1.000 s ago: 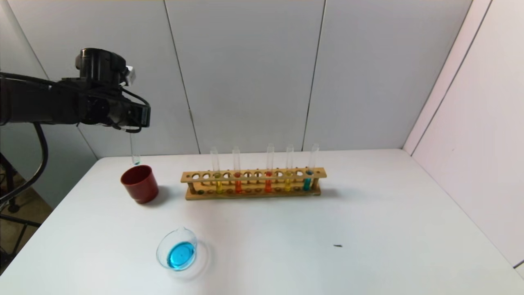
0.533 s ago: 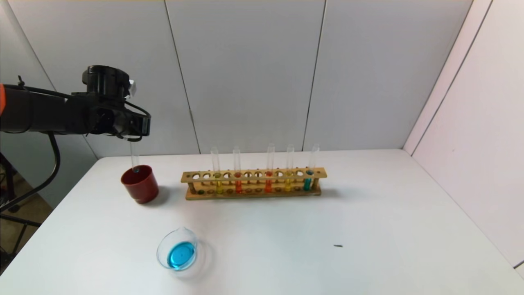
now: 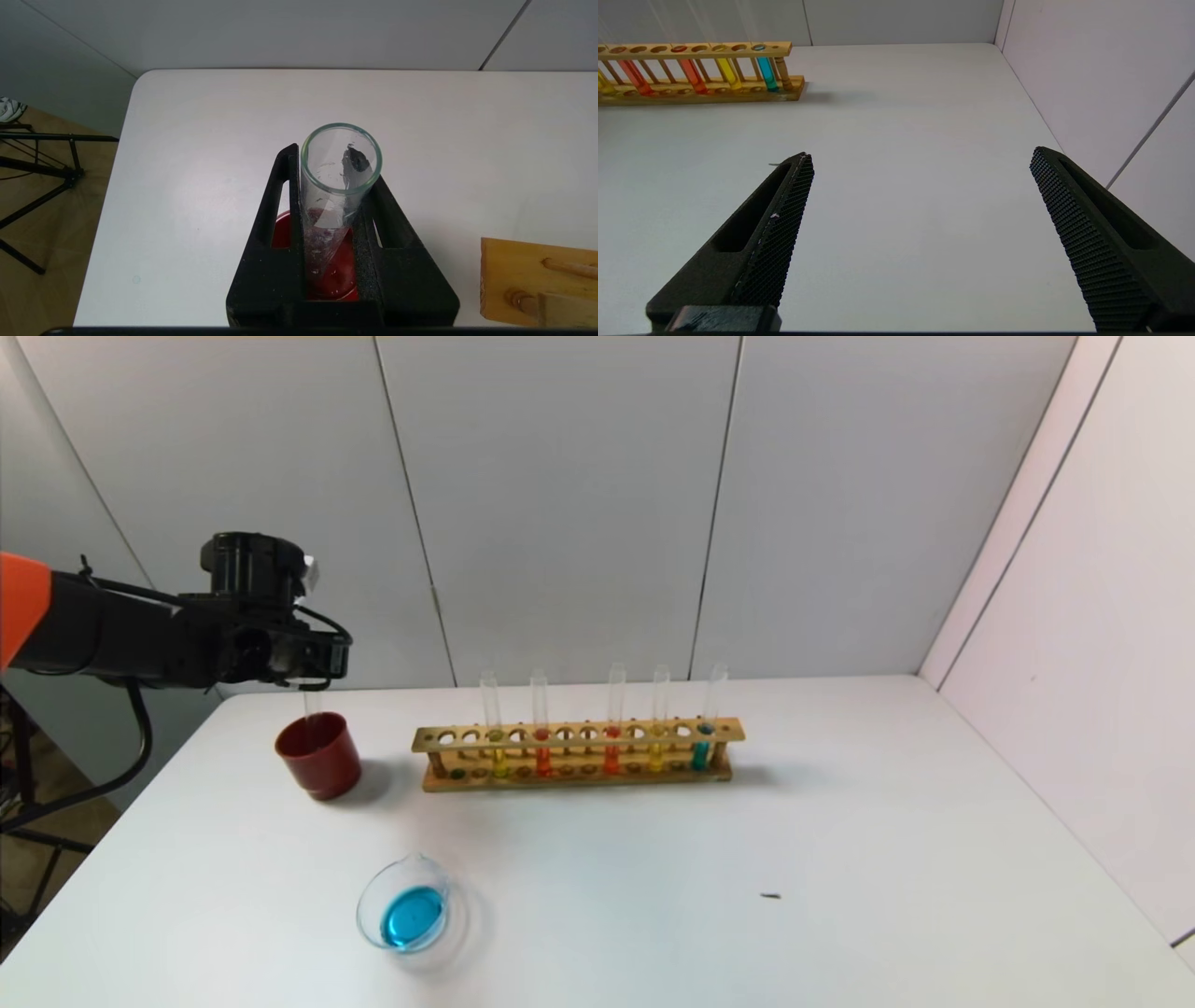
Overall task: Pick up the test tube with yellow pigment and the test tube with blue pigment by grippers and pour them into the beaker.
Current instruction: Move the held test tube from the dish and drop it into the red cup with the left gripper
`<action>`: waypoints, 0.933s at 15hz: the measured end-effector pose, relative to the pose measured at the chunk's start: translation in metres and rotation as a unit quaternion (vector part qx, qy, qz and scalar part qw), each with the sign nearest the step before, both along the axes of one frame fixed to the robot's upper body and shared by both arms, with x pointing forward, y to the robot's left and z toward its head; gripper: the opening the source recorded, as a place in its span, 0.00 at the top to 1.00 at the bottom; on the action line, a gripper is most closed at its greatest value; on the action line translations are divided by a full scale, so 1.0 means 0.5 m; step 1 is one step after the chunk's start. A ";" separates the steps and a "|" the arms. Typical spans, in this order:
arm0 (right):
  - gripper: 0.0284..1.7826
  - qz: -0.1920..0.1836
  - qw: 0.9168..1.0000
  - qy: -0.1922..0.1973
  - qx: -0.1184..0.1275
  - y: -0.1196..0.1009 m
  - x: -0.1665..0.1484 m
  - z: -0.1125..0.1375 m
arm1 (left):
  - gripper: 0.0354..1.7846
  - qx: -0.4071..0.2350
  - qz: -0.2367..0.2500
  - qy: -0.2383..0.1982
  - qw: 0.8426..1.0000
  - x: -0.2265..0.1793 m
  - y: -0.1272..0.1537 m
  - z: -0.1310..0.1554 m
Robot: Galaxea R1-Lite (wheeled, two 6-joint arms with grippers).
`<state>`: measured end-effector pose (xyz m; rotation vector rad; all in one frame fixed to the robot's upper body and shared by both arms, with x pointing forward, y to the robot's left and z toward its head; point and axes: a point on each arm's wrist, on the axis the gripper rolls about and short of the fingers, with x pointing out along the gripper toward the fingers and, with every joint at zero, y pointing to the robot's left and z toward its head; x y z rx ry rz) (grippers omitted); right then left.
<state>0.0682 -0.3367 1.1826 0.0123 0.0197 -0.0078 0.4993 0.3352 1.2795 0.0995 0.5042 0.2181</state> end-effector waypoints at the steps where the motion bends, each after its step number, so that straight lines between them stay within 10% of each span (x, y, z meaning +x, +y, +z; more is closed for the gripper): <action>1: 0.05 0.000 1.000 0.000 0.000 0.000 0.000 0.000 | 0.83 0.000 0.001 0.002 1.000 -0.003 0.001 -0.008; 8: 0.05 0.000 1.000 0.000 0.000 0.000 0.000 0.000 | 0.79 0.001 -0.002 0.004 1.000 -0.031 0.000 -0.038; 14: 0.05 0.000 1.000 0.000 0.000 0.000 0.000 0.000 | 0.32 0.004 -0.005 0.001 1.000 -0.056 -0.004 -0.031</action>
